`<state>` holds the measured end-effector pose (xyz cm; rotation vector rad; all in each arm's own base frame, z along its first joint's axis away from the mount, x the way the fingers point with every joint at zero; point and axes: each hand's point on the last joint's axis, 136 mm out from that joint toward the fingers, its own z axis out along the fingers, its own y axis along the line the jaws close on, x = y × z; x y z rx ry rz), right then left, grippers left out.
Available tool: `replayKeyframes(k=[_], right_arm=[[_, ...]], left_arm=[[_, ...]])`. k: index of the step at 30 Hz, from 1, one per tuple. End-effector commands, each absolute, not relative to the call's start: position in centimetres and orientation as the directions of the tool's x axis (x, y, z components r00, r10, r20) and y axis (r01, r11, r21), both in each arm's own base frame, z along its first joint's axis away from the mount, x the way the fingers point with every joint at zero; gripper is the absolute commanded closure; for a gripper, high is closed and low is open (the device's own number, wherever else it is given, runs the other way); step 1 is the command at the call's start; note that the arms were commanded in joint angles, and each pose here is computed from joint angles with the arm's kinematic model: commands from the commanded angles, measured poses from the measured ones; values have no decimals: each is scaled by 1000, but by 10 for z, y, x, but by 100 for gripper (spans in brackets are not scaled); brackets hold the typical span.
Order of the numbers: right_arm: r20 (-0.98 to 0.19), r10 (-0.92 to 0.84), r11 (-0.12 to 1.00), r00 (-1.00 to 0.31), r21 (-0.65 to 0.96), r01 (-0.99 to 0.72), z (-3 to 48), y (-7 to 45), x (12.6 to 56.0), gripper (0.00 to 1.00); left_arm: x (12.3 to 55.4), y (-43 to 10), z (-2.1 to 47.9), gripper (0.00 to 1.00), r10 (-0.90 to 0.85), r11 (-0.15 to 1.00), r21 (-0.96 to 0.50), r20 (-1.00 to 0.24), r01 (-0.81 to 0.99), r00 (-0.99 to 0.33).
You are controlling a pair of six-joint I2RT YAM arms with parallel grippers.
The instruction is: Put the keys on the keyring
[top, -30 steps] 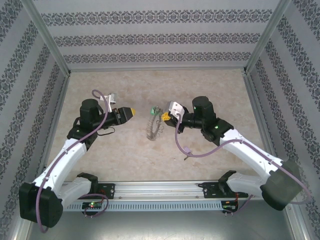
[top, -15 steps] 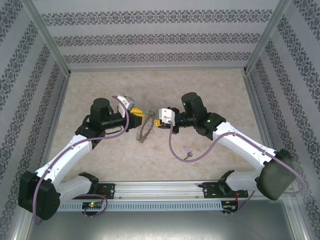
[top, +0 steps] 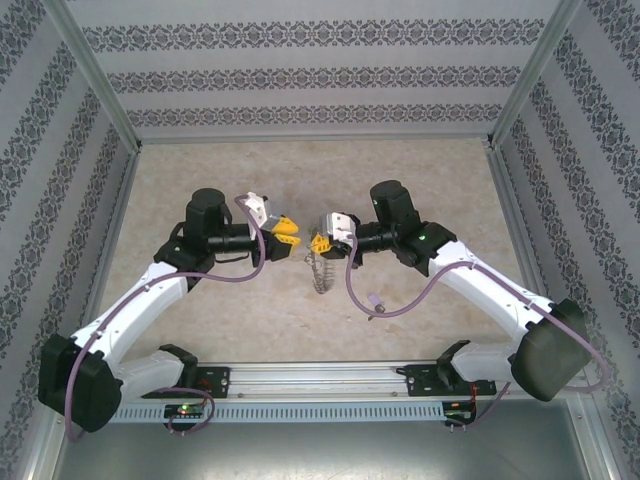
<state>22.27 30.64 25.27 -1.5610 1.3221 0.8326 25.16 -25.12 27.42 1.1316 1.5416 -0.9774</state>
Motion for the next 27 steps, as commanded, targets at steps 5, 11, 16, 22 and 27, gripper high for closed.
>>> replayKeyframes(k=[5, 11, 16, 22, 27], right_arm=[[-934, -288, -75, 213, -200, -977, 271, 312, 217, 100], [-935, -285, -80, 211, -196, -977, 271, 313, 217, 100], [-934, -289, -74, 210, -197, -978, 270, 312, 217, 100], [-935, -291, -75, 204, -190, -979, 270, 313, 217, 100], [-933, -296, -73, 203, -189, -979, 268, 314, 217, 100]], left_arm=[[219, -264, 275, 65, 247, 40, -41, -968, 998, -49], [224, -265, 272, 69, 269, 57, -23, -962, 998, -38], [226, -266, 267, 71, 289, 59, -16, -957, 998, -32], [229, -268, 262, 78, 305, 64, -17, -952, 998, -36], [234, -272, 265, 83, 296, 76, 0, -955, 997, -22]])
